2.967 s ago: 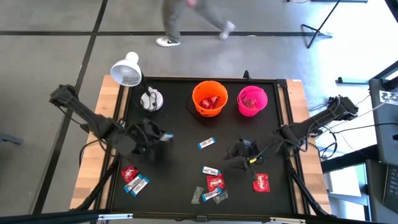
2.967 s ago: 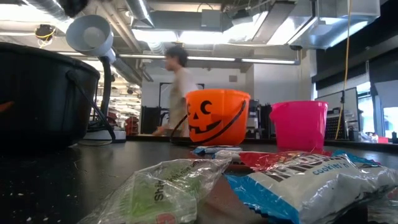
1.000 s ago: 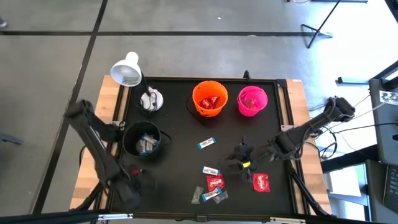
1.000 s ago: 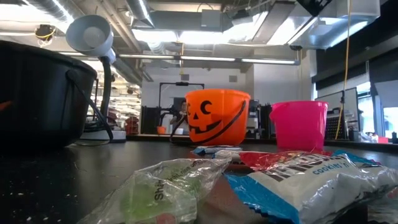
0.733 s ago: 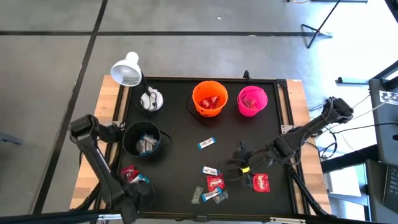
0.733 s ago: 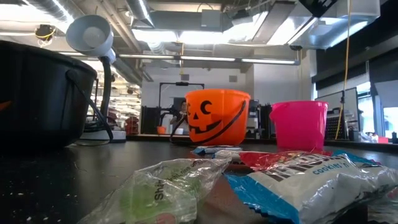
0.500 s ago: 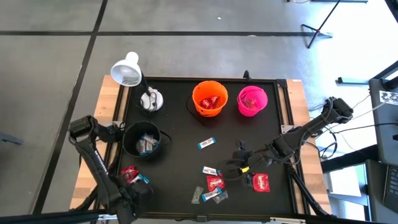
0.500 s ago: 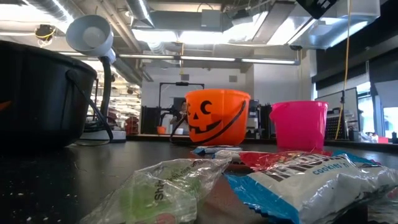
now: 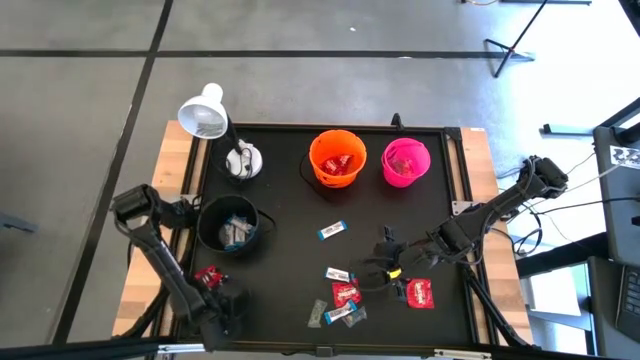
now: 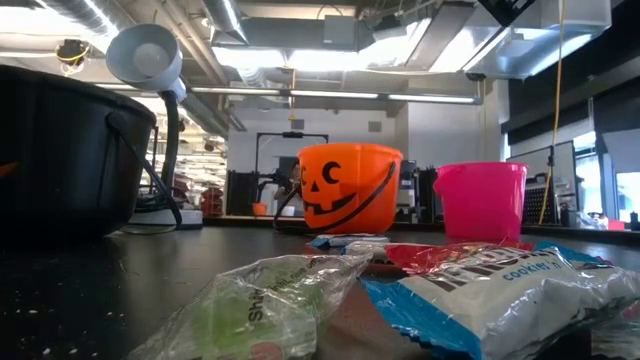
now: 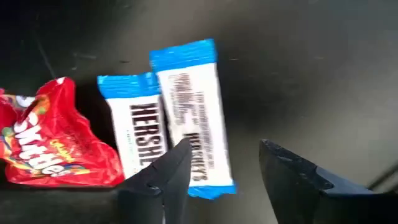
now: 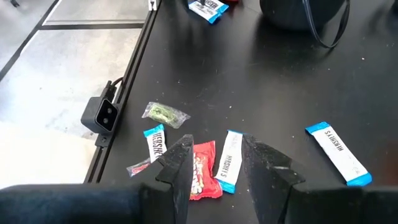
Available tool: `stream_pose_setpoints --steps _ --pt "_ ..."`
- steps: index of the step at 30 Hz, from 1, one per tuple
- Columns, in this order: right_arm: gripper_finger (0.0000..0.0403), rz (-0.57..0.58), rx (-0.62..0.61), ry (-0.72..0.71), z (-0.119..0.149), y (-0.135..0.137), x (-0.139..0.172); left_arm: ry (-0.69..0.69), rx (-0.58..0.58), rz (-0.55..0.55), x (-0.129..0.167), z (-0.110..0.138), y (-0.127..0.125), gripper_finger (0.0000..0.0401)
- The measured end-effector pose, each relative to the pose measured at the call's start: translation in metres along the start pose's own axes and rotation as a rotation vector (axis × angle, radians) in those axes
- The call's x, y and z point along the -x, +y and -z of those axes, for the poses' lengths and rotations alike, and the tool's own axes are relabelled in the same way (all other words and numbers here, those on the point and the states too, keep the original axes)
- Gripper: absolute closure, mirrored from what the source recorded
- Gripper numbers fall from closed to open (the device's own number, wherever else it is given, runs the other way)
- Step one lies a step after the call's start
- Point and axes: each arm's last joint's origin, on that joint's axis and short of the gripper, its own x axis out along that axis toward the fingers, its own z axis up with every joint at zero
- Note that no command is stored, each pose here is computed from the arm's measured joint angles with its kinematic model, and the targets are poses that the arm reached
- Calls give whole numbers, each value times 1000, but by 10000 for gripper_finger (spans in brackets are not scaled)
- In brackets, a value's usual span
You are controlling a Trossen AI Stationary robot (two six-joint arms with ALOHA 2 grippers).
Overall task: Sort candy
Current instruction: Put the white candy into the black bucket
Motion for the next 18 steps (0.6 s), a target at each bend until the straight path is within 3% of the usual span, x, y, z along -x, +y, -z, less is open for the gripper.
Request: stream_pose_setpoints --steps 10,18 --pt "269 1 7 1 0 0 0 117 88 -65 -15 -11 10 210" --pt "269 0 -5 2 0 0 0 133 79 -16 -22 -11 11 257"
